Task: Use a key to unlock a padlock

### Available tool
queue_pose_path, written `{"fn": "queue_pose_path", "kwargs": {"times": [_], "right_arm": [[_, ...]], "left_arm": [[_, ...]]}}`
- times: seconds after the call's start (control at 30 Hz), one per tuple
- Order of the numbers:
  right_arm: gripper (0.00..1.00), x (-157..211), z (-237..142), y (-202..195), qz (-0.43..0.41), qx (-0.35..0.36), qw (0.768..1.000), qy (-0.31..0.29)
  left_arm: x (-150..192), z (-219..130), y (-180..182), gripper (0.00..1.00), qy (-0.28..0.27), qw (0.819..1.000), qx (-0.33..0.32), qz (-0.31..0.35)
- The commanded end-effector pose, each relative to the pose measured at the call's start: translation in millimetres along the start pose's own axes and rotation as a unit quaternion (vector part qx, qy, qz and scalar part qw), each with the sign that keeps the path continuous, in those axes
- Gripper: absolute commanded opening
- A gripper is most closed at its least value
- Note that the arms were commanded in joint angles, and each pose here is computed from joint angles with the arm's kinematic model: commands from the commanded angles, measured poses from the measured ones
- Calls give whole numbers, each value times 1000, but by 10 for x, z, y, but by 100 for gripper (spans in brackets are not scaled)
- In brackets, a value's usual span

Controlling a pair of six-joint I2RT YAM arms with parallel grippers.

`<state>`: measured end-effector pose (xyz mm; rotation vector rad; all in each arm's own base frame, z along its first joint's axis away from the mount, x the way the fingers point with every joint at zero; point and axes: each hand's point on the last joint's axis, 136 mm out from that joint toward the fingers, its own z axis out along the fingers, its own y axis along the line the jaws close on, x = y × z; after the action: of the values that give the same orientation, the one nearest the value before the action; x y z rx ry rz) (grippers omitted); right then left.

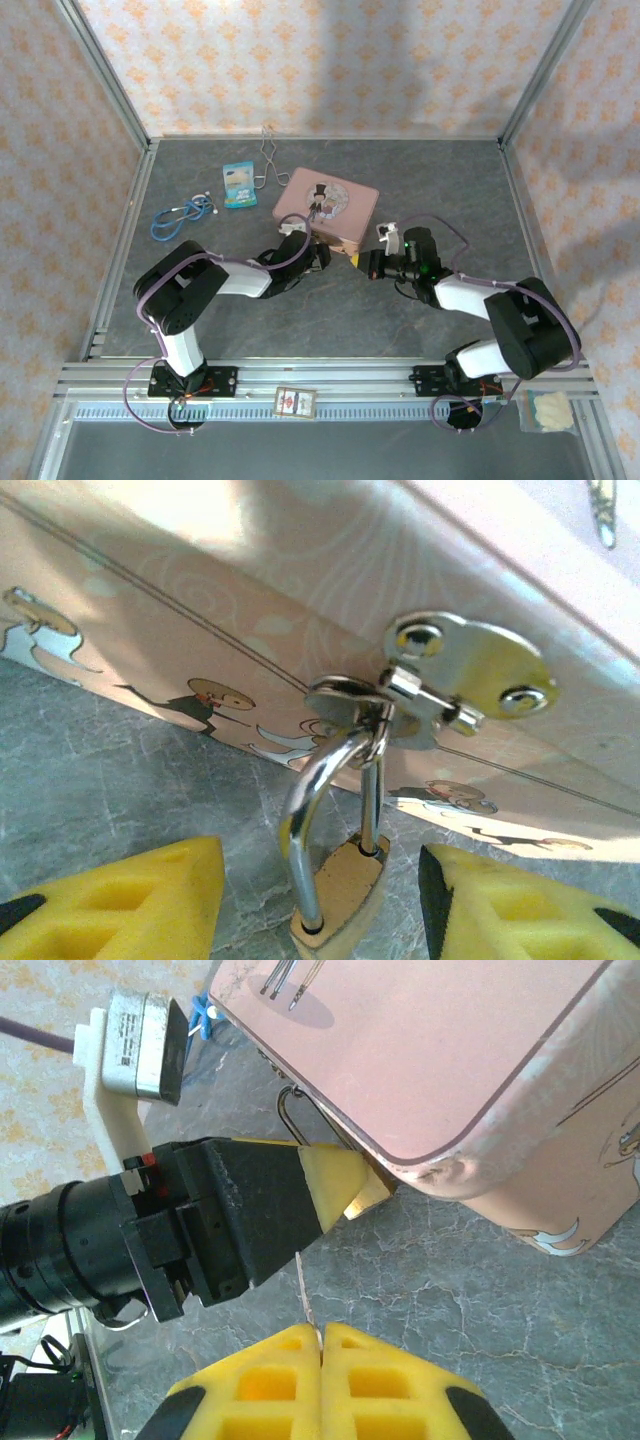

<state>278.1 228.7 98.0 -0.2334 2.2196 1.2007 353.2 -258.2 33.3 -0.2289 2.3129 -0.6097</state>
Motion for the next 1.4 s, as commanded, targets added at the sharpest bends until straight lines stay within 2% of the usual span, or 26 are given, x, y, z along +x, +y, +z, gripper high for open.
{"fn": "queue_pose_path", "kwargs": {"times": [0.0, 0.1, 0.23, 0.4, 0.57, 0.8, 0.93, 1.07, 1.17, 1.37], "right_arm": [[0, -151, -48, 58, -15, 0, 1000, -26], [0, -158, -73, 65, -19, 4, 999, -30], [0, -171, -108, 57, -26, 14, 999, -35], [0, -198, -127, 79, -30, 13, 999, -40], [0, -221, -111, 96, -29, 9, 999, -40], [0, -252, -124, 138, -28, 4, 999, -42], [0, -289, -141, 161, -30, 4, 998, -48], [0, -303, -139, 180, -29, 1, 998, -49], [0, -318, -140, 188, -29, 1, 998, -49], [0, -363, -154, 219, -32, 0, 998, -55]], "left_arm": [[-13, 69, -4, 55, -29, 999, -27, -37], [1, 138, 89, 52, -32, 997, -58, -45], [25, 147, 298, 45, -21, 994, -87, -60], [27, 46, 394, 38, 3, 995, -99, -33], [55, -29, 380, 39, 33, 994, -107, 22], [14, 26, 533, 50, 65, 982, -150, 91], [-8, 77, 465, 53, 72, 987, -108, 94], [-13, 140, 372, 52, 73, 991, -62, 90], [41, 200, 379, 49, 83, 993, -44, 76], [98, 250, 475, 35, 94, 993, -43, 58]]}}
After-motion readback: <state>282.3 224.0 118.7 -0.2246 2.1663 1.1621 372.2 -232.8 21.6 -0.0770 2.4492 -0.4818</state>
